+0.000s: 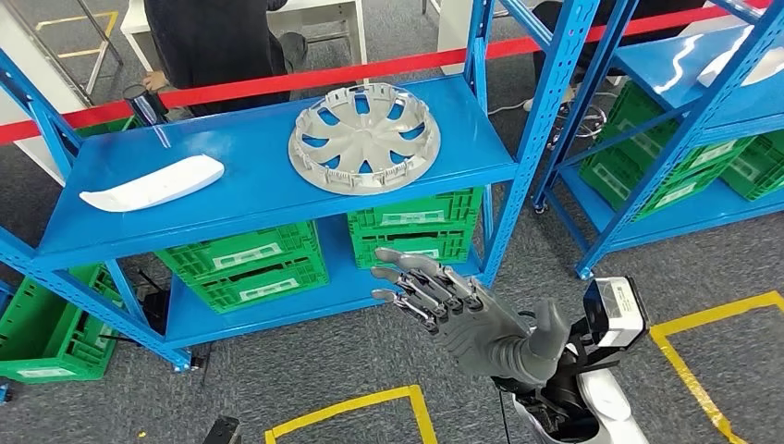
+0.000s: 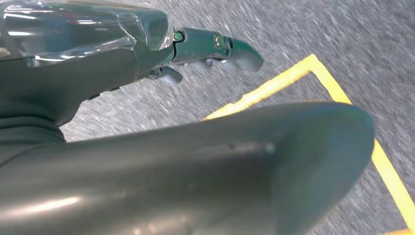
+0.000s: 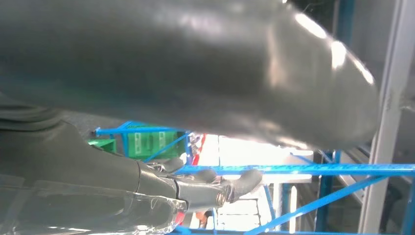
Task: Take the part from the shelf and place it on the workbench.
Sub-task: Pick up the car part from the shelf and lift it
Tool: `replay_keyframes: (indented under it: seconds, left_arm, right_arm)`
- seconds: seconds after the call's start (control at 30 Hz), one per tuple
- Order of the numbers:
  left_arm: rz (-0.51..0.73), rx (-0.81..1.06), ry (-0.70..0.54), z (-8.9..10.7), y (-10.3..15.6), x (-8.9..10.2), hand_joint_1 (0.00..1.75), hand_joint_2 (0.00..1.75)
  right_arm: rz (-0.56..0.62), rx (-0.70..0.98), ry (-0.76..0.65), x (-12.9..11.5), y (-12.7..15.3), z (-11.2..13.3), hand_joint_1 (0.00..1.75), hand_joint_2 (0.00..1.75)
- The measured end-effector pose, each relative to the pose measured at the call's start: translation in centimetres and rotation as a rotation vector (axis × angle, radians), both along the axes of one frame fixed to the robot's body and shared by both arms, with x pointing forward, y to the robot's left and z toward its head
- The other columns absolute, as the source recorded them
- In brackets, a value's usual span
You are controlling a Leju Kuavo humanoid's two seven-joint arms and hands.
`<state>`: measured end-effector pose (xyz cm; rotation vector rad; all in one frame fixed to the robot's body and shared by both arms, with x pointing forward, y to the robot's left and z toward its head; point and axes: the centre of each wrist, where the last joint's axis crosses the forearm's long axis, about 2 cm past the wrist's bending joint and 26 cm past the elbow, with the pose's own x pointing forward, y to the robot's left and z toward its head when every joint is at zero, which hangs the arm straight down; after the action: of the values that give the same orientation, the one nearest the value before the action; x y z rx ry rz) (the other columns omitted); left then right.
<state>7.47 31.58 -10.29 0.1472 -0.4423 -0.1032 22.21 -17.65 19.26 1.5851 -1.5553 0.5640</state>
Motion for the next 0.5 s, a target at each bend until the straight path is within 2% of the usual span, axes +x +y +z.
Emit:
replay_keyframes:
  seconds: [0.33,0.5]
  left_arm:
    - [-0.007,-0.021,-0.002,0.0,-0.9,0.0,0.0,0.0]
    - [-0.009,-0.013,-0.004,0.0,-0.6,0.1,0.0,0.0]
  right_arm:
    - [0.0,-0.007,-0.001,-0.2,-0.3,0.0,0.0,0.0]
    - [0.0,-0.012,0.008,-0.3,-0.5,-0.3,0.0,0.0]
